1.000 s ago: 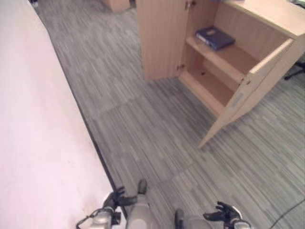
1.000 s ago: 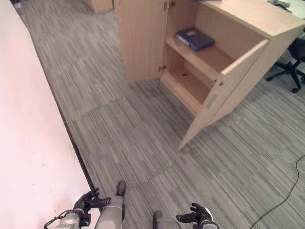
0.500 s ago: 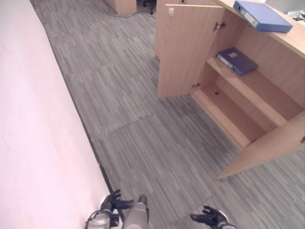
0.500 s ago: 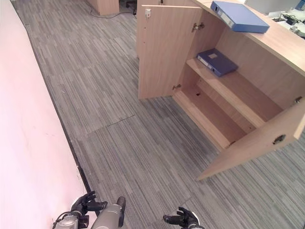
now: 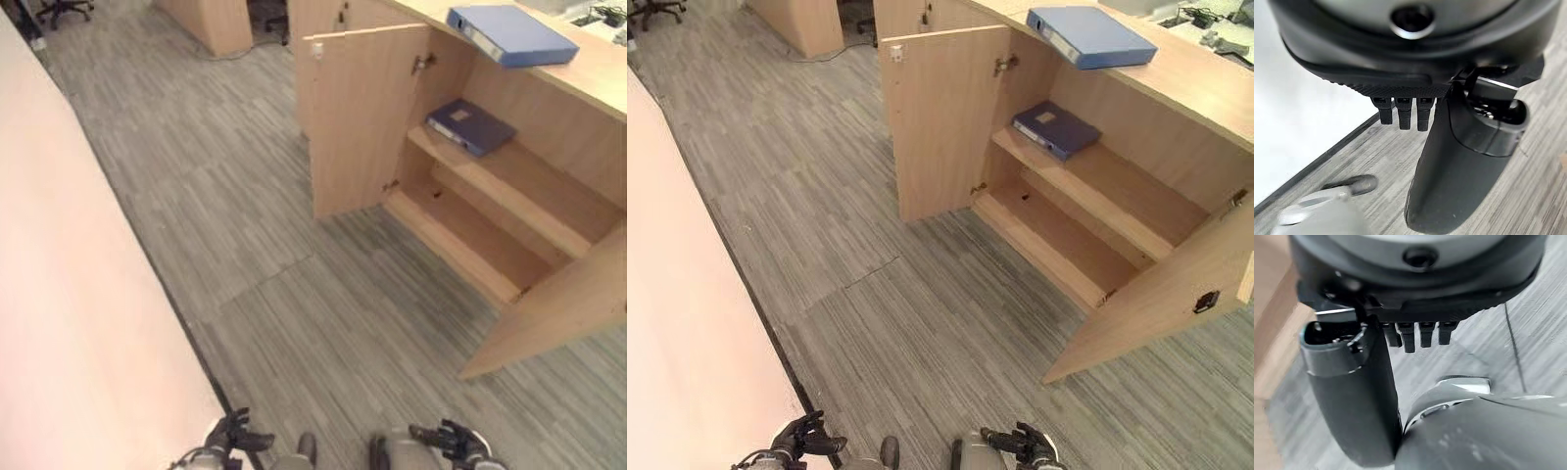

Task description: Put the empty folder in the office cabinet

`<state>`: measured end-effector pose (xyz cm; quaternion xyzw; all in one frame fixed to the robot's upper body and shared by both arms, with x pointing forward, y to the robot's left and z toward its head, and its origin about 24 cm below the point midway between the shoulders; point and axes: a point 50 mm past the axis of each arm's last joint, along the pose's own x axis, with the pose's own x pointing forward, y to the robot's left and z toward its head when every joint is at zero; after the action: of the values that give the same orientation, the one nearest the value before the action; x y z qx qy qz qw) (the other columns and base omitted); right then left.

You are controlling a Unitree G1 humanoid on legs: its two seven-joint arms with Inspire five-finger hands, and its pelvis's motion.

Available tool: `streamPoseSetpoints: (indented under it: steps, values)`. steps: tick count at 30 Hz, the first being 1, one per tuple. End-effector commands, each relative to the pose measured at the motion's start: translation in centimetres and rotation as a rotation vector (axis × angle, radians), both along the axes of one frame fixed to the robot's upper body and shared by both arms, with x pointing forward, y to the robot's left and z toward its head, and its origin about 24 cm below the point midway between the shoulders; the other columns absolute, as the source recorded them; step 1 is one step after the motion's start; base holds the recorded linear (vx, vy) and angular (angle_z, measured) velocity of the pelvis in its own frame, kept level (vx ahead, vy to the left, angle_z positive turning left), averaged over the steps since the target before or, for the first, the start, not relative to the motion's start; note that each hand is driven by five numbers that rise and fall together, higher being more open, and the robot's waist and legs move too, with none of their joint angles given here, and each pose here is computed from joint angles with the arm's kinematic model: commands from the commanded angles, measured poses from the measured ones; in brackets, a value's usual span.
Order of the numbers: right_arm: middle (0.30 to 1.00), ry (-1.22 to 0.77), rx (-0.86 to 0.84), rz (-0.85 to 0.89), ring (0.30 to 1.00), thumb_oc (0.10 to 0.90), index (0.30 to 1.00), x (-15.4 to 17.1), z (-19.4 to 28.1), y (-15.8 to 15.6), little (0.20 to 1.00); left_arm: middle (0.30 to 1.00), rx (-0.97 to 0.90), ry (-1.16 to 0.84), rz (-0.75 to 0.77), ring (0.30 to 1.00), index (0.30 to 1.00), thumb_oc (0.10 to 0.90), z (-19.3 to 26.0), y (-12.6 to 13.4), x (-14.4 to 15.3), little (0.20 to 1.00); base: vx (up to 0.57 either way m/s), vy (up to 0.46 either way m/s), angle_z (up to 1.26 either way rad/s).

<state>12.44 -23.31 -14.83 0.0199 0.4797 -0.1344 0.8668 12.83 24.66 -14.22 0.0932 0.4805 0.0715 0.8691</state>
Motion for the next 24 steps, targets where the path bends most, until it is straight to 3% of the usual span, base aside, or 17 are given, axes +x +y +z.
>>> streamPoseSetpoints:
  steps: [1, 12, 24]
  values:
    - [0.900, 0.007, -0.092, -0.002, 0.900, 0.800, 0.900, -0.4, 0.7, -2.7, 0.900, 0.900, 0.028, -0.108, -0.050, 0.900, 0.900, 0.800, 1.5, 0.7, 2.7, 0.900, 0.62, -0.162, 0.34]
    - [0.900, 0.088, -0.141, 0.013, 0.900, 0.800, 0.900, -2.0, 0.6, -4.4, 0.900, 0.900, 0.004, -0.064, -0.054, 0.900, 0.900, 0.800, 0.6, -0.1, 1.3, 0.900, 0.38, -0.106, 0.10]
    - [0.900, 0.047, -0.176, -0.073, 0.900, 0.800, 0.900, -1.3, 1.6, -6.5, 0.900, 0.900, -0.011, -0.098, -0.101, 0.900, 0.900, 0.800, 1.0, -1.4, 2.9, 0.900, 0.29, -0.153, -0.33]
